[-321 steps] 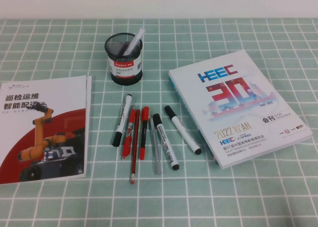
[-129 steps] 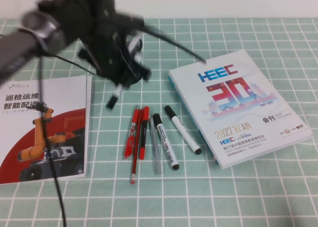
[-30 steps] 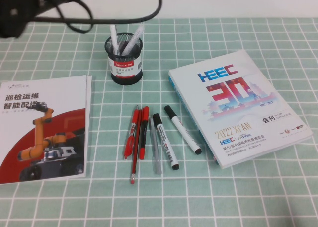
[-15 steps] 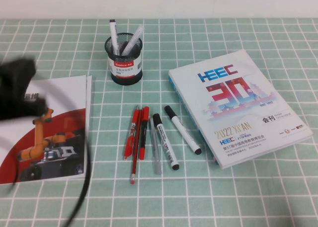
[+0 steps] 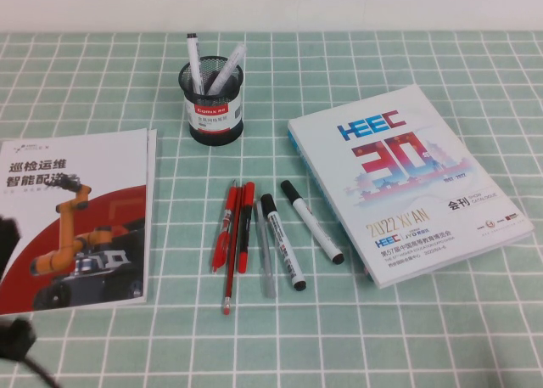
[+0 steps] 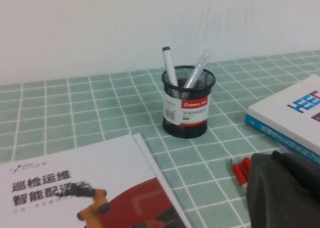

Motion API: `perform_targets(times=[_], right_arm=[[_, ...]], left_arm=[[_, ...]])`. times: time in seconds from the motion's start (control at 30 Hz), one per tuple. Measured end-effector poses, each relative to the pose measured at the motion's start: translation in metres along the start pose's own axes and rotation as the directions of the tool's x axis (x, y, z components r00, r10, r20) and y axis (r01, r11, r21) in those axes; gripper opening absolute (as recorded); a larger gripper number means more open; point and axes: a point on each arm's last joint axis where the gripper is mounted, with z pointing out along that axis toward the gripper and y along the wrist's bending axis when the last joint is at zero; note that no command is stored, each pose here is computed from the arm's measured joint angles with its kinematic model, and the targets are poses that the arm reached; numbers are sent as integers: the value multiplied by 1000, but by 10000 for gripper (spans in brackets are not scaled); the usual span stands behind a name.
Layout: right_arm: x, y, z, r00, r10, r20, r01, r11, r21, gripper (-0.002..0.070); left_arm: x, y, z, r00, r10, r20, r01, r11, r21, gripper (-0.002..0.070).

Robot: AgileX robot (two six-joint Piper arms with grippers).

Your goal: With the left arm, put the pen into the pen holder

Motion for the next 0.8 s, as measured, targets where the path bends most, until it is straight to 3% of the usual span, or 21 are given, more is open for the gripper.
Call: perform_targets(times=[0.47, 0.8], right_arm=[[0, 0, 0, 1000, 0, 0, 0, 1000, 0, -20], [0, 0, 0, 1000, 0, 0, 0, 1000, 0, -20]], left_arm=[[73, 12, -46, 979, -48, 198, 92, 971, -219, 0], [106, 14, -41, 990, -143, 22, 143, 953, -266, 0]])
